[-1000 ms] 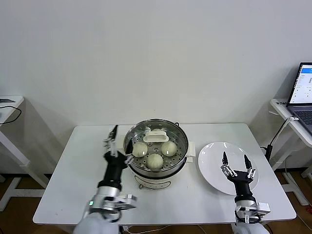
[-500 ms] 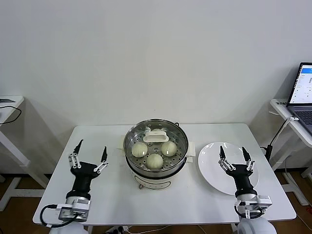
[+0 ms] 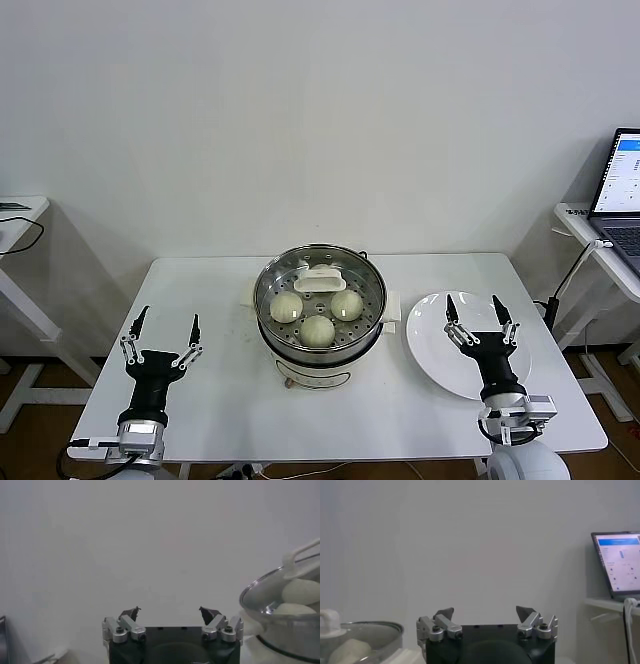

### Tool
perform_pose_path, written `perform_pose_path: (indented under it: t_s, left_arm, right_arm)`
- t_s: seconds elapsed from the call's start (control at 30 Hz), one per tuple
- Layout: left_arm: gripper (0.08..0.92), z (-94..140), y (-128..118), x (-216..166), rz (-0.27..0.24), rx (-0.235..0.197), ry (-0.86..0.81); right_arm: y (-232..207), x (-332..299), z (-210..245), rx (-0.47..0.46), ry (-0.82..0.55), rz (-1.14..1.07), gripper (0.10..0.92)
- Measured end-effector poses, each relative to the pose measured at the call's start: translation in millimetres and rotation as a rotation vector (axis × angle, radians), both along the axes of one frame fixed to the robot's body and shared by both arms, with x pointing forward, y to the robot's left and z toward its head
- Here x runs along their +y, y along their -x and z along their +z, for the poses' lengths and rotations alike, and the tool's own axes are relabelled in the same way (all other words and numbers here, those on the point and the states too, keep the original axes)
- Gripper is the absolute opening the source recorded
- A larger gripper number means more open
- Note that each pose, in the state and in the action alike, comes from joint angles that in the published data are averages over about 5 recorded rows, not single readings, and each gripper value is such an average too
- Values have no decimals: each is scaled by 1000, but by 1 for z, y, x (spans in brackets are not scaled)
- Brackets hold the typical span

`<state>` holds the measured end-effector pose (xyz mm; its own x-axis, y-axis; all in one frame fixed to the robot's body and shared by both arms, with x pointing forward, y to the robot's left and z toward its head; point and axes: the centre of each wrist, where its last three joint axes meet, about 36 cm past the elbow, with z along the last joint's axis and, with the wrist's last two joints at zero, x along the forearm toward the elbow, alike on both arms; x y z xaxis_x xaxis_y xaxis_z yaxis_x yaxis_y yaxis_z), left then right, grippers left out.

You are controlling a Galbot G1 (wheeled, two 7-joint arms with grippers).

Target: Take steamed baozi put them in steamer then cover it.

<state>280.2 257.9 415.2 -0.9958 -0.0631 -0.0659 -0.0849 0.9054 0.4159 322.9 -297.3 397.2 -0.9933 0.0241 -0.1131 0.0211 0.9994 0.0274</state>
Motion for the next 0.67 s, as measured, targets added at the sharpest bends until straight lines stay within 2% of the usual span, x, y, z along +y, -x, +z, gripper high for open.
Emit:
perform_pose_path:
  t_s: [0.67]
  left_arm:
    - [823, -7, 10, 0, 5, 11, 35]
  right_arm:
    - [2, 2, 1, 16, 25, 14, 823]
